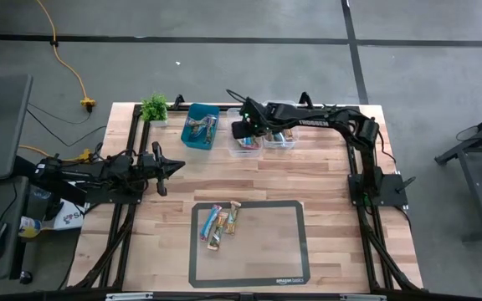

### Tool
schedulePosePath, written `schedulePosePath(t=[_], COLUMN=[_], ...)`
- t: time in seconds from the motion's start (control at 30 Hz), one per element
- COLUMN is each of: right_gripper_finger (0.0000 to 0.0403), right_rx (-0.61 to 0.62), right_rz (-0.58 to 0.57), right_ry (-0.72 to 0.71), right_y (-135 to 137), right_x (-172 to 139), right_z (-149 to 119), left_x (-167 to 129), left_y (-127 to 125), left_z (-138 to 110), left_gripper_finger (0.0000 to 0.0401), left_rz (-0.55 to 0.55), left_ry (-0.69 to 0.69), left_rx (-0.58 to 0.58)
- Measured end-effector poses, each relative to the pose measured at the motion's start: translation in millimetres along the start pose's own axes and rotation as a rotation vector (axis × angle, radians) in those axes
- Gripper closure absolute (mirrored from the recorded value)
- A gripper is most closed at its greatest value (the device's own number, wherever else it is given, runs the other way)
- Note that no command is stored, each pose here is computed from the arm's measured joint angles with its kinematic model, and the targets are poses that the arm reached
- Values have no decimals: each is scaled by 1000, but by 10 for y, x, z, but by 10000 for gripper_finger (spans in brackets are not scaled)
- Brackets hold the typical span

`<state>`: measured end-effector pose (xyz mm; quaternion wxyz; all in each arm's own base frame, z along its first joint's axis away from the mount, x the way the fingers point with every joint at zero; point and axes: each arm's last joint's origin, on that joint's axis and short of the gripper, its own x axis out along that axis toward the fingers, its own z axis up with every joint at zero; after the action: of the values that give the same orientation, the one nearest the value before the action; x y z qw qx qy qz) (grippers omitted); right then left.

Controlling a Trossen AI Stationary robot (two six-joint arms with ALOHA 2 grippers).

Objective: Pick and place Granola Bars by type
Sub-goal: Put the right yellow granola bar into the right transparent bin

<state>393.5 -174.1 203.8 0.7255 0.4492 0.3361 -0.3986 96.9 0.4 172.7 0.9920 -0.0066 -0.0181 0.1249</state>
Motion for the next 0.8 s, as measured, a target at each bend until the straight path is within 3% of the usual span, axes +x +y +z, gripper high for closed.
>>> schedulePosePath(t=[0.17, 0.4, 0.8], right_gripper_finger=[268, 267, 267], right_rx=[-67, -239, -758], right_rz=[86, 228, 630], right_ry=[-38, -130, -101], right_y=[73, 192, 340], right_x=[-109, -519, -1243], right_z=[60, 171, 87], left_x=[0, 0, 0], left_y=[0, 0, 0], left_z=[0, 0, 1], left_gripper_finger=[401, 401, 401], left_rz=[0, 0, 0], left_ry=[0, 0, 0], left_rx=[0, 0, 0])
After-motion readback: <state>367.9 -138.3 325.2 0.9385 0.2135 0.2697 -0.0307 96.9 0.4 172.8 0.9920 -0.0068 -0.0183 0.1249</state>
